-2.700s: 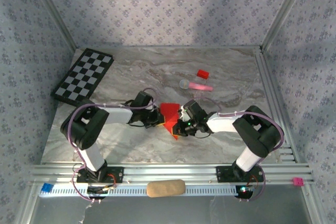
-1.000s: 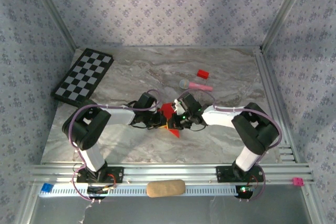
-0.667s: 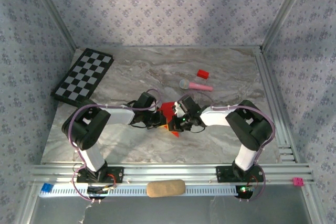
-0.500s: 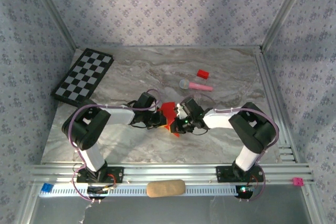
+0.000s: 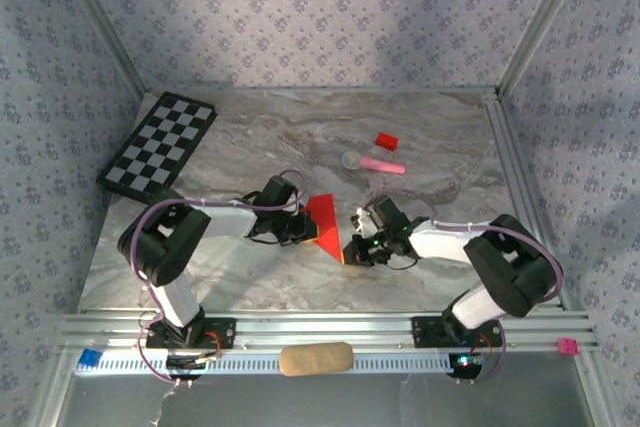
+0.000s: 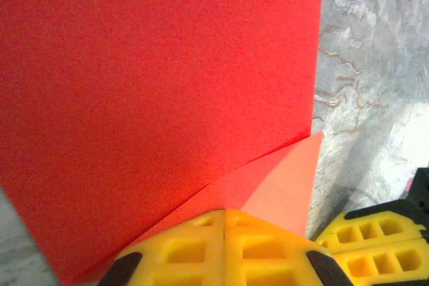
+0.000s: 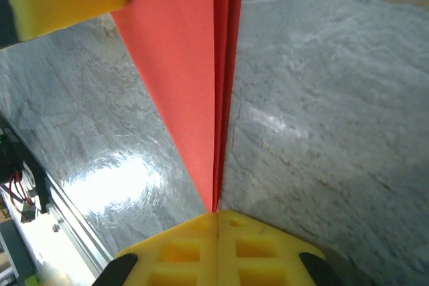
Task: Fold a paper plane with a square sheet of paper (pick it up from the middle)
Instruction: Third fold the triangle at the center of the table.
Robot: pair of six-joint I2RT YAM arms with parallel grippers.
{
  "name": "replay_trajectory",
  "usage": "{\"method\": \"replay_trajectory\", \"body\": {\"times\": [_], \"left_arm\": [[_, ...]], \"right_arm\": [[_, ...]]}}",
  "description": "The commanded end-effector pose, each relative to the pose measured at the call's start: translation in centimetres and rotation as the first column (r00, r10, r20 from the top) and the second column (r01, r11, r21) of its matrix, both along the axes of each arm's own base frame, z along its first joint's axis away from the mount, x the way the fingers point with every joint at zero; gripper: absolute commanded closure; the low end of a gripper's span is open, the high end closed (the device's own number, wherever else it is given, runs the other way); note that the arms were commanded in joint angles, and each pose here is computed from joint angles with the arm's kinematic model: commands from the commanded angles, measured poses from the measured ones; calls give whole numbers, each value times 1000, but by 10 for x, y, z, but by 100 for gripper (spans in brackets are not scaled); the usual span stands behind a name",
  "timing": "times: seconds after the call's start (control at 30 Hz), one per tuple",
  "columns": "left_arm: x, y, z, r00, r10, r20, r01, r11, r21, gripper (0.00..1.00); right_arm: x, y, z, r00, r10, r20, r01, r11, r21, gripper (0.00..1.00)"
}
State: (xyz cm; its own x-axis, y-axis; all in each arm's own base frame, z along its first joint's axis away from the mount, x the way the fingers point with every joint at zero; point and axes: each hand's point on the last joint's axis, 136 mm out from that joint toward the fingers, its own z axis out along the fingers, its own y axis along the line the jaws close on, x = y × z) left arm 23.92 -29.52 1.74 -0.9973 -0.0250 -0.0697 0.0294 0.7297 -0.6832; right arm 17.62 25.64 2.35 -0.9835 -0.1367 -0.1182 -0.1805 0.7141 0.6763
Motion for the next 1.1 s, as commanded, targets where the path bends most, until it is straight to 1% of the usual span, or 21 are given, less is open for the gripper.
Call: {"method": "replay_trajectory", "body": {"times": [0.0, 0.07, 0.23, 0.33, 0.4, 0.53, 0.63, 0.7, 0.83, 0.93, 1.03, 1.07], "left_arm": [[-8, 24, -26, 999, 25, -45, -18, 992, 129, 100], [-8, 24, -26, 999, 24, -42, -18, 992, 128, 100], [-6, 23, -25, 999, 23, -40, -18, 992, 125, 100], [-6, 23, -24, 999, 22, -38, -17, 992, 124, 100], [-7, 23, -25, 999, 24, -39, -19, 992, 124, 100], [-3, 19, -17, 999, 21, -27, -18, 994, 107, 100], [4, 13, 0, 1000, 26, 4, -26, 997, 74, 100], [8, 6, 15, 999, 27, 35, -29, 999, 46, 99], [2, -10, 33, 997, -2, 72, 0, 1000, 25, 98], [-6, -13, 28, 999, 8, 48, -9, 1000, 20, 99], [-13, -20, 22, 1000, 17, 23, -17, 999, -31, 99], [-17, -23, 18, 1000, 12, 14, -11, 999, -30, 99]], "right_arm": [[7, 7, 24, 999, 14, 47, -16, 999, 48, 94], [15, 12, 32, 998, 11, 65, -15, 998, 59, 94], [31, 25, 24, 999, -21, 31, 19, 998, 58, 93], [33, 33, 18, 1000, -17, 14, 15, 997, 81, 94], [28, 34, 8, 1000, -4, -18, 5, 997, 78, 95], [15, 20, -18, 997, -20, -72, 20, 1000, 7, 99], [6, 8, -28, 995, -36, -90, 32, 999, -44, 100], [5, 5, -30, 995, -41, -91, 36, 998, -56, 100], [4, 5, -32, 994, -56, -90, 50, 996, -70, 100], [4, 3, -35, 994, -64, -90, 56, 995, -82, 100], [4, 4, -34, 994, -68, -86, 62, 995, -75, 100], [4, 3, -35, 994, -70, -88, 63, 995, -79, 100]]}}
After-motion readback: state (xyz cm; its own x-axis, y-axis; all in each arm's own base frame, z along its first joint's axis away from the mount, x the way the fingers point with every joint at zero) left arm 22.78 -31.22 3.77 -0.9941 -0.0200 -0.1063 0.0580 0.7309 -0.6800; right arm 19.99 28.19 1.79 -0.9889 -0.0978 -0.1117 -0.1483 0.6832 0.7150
